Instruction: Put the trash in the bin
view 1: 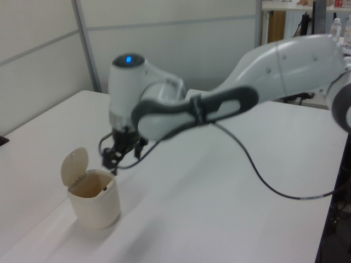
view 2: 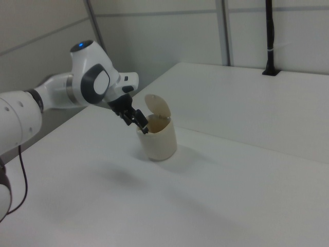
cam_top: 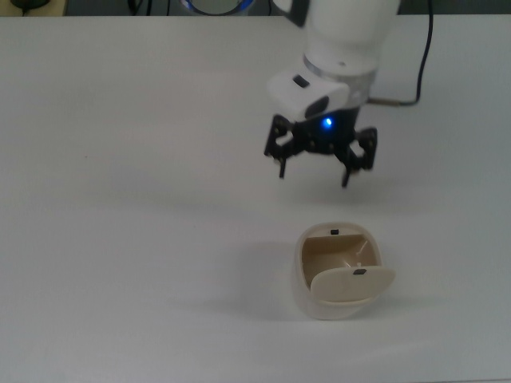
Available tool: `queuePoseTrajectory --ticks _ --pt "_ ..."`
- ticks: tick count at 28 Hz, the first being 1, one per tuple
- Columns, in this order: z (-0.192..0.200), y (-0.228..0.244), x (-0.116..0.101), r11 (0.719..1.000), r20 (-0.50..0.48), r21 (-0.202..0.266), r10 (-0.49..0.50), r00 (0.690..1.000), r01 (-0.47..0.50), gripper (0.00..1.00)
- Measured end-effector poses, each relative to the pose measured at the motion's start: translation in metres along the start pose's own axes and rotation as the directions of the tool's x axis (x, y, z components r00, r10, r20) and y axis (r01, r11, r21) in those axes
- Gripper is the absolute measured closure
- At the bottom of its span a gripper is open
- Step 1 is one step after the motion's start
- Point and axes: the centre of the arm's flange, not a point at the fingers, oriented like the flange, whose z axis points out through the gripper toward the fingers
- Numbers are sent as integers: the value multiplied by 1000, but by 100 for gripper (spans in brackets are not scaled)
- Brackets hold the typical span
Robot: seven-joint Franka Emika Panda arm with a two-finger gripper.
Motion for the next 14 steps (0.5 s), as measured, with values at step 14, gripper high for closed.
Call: queuePoseTrajectory --ticks 14 --pt "-69 98 -24 975 254 -22 -207 945 220 0"
